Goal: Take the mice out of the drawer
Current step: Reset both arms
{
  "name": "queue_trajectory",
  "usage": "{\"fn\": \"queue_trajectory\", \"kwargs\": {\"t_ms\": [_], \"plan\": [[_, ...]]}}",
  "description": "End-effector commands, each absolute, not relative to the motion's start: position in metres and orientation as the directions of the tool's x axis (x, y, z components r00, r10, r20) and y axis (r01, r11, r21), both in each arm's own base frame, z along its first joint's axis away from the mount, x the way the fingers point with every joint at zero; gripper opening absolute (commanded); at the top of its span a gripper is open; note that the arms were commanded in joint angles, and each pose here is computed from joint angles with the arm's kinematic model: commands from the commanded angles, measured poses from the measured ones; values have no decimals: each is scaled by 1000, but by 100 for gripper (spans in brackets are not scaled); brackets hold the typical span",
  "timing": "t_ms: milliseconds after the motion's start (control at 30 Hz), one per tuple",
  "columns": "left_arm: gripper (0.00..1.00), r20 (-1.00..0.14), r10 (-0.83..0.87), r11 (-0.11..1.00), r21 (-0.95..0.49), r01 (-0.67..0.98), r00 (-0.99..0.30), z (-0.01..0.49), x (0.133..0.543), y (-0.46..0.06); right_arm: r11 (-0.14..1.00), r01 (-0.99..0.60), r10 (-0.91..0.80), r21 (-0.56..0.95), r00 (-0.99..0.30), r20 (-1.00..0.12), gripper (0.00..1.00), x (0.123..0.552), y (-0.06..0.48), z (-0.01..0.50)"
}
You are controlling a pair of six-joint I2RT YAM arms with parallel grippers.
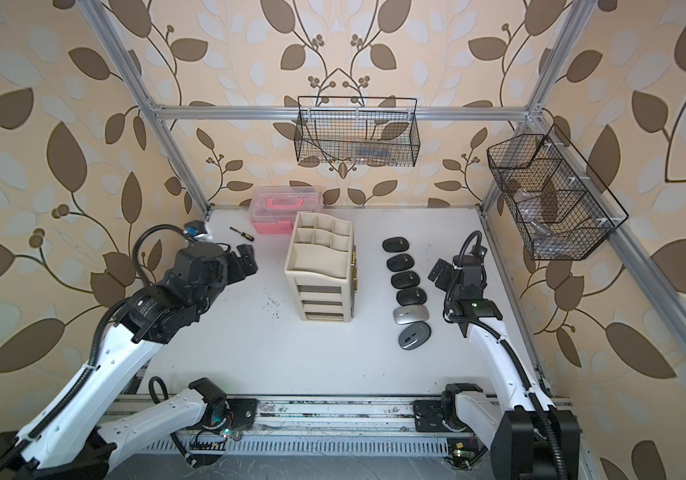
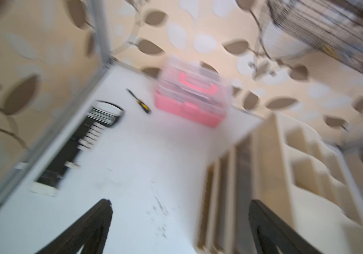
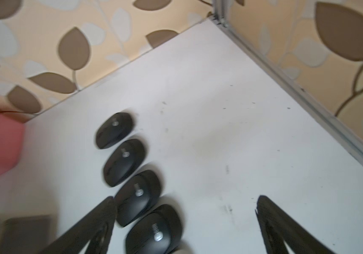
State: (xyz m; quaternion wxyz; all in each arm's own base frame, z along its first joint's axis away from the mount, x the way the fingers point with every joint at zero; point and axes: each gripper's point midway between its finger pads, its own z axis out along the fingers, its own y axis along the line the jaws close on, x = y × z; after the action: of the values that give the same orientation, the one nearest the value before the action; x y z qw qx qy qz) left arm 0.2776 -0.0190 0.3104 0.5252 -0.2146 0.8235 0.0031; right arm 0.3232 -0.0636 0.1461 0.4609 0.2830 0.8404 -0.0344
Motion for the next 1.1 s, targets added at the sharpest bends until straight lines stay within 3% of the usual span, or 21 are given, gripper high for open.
{"fn": "queue_trajectory", "kwargs": {"t_ms": [0,233,433,567,867,1067], "plan": [[99,-909,-214,816,34,-578,-356,256,276,51,824,550,343,135,-294,-892,100,330,-92,147],[99,-942,-186,881,-33,-473,-280,153,332,60,916,380,255,129,-301,-919,100,352,-68,116],[99,-971,-128,917,-38,-397,-203,117,346,54,968,251,64,6,-225,-972,100,355,-38,134],[99,-938,-143,942,-32,-333,-316,87,368,49,988,157,47,9,-240,-970,100,358,-24,122],[99,-920,-154,927,-7,-375,-362,82,373,56,982,190,39,1,-195,-980,100,348,-26,119],[99,-912,-152,930,-1,-369,-382,80,377,54,996,85,9,-10,-224,-975,100,354,-11,116]]}}
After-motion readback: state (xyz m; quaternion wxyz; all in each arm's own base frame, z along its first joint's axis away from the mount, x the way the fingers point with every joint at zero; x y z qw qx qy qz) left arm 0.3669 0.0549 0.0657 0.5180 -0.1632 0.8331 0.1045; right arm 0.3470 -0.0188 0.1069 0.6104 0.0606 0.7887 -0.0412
